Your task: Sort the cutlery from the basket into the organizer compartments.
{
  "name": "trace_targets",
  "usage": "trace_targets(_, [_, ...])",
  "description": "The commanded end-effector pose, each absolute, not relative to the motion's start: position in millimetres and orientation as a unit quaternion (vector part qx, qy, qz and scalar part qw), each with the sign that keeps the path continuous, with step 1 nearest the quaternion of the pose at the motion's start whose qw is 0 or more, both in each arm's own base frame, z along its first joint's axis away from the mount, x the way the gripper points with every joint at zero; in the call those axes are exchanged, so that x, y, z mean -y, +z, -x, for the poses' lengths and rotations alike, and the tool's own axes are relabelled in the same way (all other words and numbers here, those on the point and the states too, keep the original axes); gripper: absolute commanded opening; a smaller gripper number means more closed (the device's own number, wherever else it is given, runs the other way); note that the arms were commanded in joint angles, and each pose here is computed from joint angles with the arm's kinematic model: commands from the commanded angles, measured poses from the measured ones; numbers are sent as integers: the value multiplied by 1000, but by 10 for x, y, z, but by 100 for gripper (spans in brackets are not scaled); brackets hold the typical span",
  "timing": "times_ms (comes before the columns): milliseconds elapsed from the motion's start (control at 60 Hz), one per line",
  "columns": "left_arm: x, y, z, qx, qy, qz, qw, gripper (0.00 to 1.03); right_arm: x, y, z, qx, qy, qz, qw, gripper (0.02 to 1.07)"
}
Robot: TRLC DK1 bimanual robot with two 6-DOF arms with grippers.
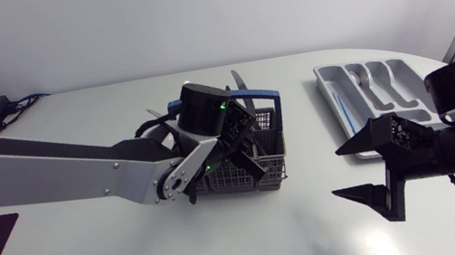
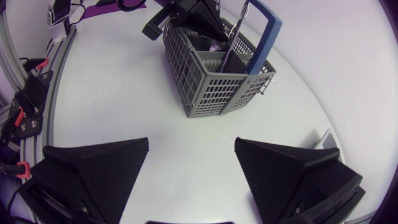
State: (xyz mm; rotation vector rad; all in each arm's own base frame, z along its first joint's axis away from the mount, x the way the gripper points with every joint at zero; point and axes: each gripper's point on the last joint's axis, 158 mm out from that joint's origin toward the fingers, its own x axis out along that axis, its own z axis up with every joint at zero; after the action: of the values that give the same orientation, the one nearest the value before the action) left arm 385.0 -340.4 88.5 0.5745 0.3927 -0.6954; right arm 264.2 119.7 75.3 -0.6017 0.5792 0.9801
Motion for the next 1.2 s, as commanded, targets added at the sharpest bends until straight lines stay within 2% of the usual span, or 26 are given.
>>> trace_targets(0, [3369,984,-3751,-180,-337,-276,882,4,-1239,717,-2569,-275,461,270,799,102])
trace_targets(150, [3290,1157,-3672,-162,-335,-262,891,4,-1291,808,-2552,-265,459,266,805,102])
trace_targets(433, [3143,1925,-3533,-97,-324,-193,921,4,-1538,1153,-2502,-213,464,240,826,102])
trace_targets(583, [3122,2307,-3472,-80,-322,-142,933,4,-1707,1457,-2508,-178,465,215,840,102])
trace_targets(783, [3140,2437,-3465,-102,-318,-82,939,4,-2070,1735,-2516,-158,465,197,848,101])
trace_targets(867, [3166,2450,-3461,-107,-318,-65,940,4,-2210,1823,-2574,-150,457,193,855,96])
trace_targets(1067, [3177,2540,-3439,-121,-318,-34,940,4,-2378,1958,-2904,-161,428,163,874,91])
trace_targets(1183, [3146,2555,-3469,-127,-312,-23,941,4,-2452,2020,-2998,-157,422,154,879,79])
